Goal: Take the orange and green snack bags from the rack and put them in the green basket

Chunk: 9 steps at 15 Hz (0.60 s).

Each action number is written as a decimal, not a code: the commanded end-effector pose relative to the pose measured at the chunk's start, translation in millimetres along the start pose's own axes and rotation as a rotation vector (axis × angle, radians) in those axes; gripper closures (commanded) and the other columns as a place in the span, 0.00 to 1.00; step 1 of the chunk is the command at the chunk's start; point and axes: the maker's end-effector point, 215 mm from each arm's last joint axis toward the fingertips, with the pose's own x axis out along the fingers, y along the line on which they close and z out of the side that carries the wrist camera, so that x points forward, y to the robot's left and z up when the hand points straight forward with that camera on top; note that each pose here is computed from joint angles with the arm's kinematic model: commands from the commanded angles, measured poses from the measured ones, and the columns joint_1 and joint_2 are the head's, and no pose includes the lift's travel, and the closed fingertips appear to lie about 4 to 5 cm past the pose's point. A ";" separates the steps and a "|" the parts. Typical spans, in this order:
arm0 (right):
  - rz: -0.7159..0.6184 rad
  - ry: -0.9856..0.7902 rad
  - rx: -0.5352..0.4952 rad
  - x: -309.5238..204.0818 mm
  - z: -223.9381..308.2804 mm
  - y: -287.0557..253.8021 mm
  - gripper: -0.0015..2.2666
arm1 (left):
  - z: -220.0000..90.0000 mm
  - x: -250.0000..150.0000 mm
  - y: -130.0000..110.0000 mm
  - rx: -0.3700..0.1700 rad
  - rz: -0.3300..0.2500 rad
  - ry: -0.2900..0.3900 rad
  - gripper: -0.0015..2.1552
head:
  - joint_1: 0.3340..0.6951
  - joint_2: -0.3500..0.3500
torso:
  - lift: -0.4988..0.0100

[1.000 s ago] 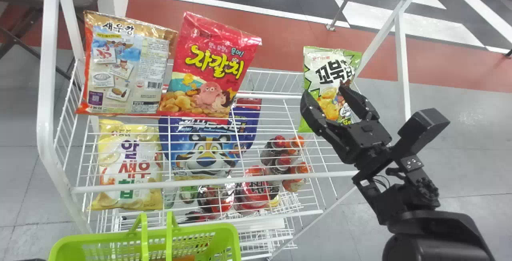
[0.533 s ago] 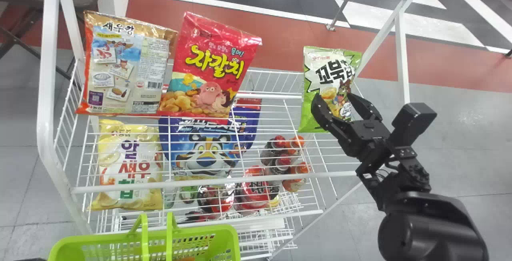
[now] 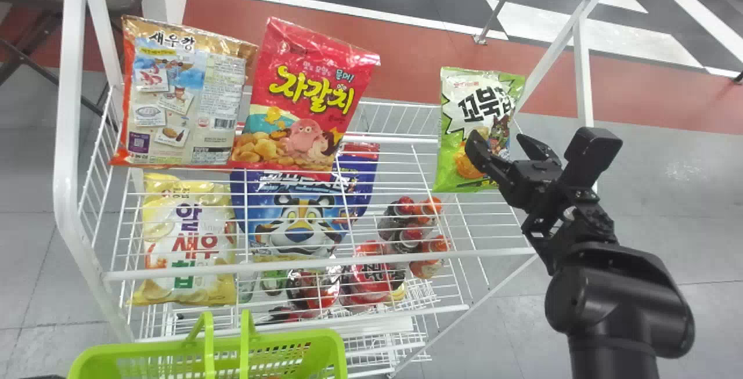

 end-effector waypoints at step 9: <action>0.010 0.113 -0.006 36.5 -34.8 3.0 0.50 | 1.2 -1.9 -0.7 -0.004 0.000 -0.004 1.00 | 1.00 0.00 | 0.98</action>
